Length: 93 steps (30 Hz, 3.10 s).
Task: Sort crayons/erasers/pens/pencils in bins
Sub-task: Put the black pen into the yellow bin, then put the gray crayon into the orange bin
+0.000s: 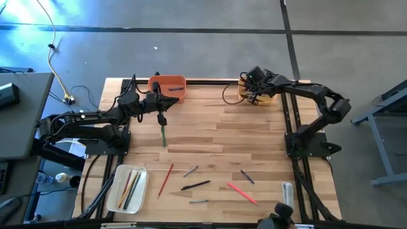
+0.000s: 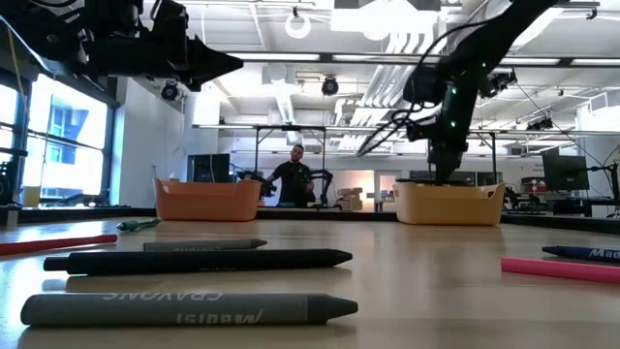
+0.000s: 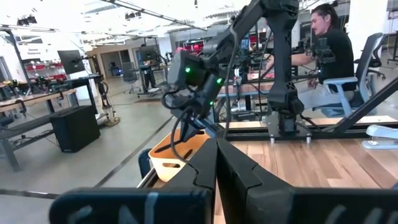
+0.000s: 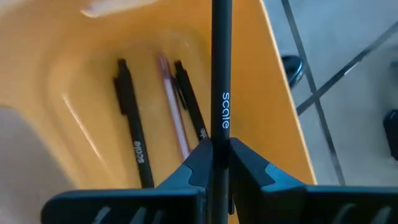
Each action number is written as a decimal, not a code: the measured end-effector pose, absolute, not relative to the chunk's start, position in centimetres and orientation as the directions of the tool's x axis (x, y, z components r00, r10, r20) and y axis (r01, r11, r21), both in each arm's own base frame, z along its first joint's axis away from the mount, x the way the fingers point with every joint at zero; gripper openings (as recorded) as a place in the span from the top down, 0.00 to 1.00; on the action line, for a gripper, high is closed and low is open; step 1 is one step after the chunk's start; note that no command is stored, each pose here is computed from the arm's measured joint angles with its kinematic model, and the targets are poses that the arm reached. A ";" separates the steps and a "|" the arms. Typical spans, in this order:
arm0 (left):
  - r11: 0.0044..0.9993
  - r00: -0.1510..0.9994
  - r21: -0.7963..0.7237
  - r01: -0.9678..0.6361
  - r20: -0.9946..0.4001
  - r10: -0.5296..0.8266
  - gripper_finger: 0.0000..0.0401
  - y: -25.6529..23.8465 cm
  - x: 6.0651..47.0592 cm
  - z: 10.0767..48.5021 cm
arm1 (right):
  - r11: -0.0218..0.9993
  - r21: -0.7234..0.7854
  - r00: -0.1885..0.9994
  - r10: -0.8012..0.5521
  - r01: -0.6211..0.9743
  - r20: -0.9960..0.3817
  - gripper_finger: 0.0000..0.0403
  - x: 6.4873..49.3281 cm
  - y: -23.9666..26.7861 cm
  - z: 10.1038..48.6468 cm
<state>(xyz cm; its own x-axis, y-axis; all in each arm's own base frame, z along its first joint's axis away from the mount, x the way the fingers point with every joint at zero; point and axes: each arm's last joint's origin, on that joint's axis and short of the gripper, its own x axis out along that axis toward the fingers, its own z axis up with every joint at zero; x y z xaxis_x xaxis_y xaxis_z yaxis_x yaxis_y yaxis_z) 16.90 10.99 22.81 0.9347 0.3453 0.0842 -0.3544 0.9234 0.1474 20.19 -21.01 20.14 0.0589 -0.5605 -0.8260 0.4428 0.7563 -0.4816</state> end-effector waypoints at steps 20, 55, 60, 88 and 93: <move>0.924 0.935 0.145 -0.353 0.076 0.346 1.00 11.0 16.9 22.7 | 0.769 -0.433 -0.020 -0.481 0.470 -0.876 0.89 19.7 -22.5 16.8; 0.925 0.936 0.142 -0.352 0.066 0.346 1.00 11.0 16.9 22.6 | 0.996 0.021 0.709 -0.048 0.089 -0.704 0.99 27.1 7.5 14.8; 0.926 0.936 0.140 -0.351 0.055 0.347 1.00 11.0 16.9 22.5 | 0.999 0.026 0.680 0.002 0.025 -0.734 1.00 30.0 10.9 13.7; 0.913 0.935 0.199 -0.355 0.057 0.351 1.00 11.0 16.9 22.6 | 0.974 0.193 0.591 0.226 -0.120 -0.774 0.71 36.5 22.4 13.6; 0.919 0.935 0.173 -0.355 0.056 0.351 1.00 11.0 16.9 22.5 | 0.970 0.191 0.577 0.242 -0.150 -0.780 0.62 37.0 23.6 13.5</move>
<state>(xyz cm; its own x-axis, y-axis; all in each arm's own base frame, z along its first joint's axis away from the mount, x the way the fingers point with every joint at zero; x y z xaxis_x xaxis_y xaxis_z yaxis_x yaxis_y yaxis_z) 16.90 11.04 22.55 0.9347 0.3511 0.0563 -0.3554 0.9186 0.1727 37.04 23.59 13.49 0.5771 0.2421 -0.7800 -0.1495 0.9702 0.1906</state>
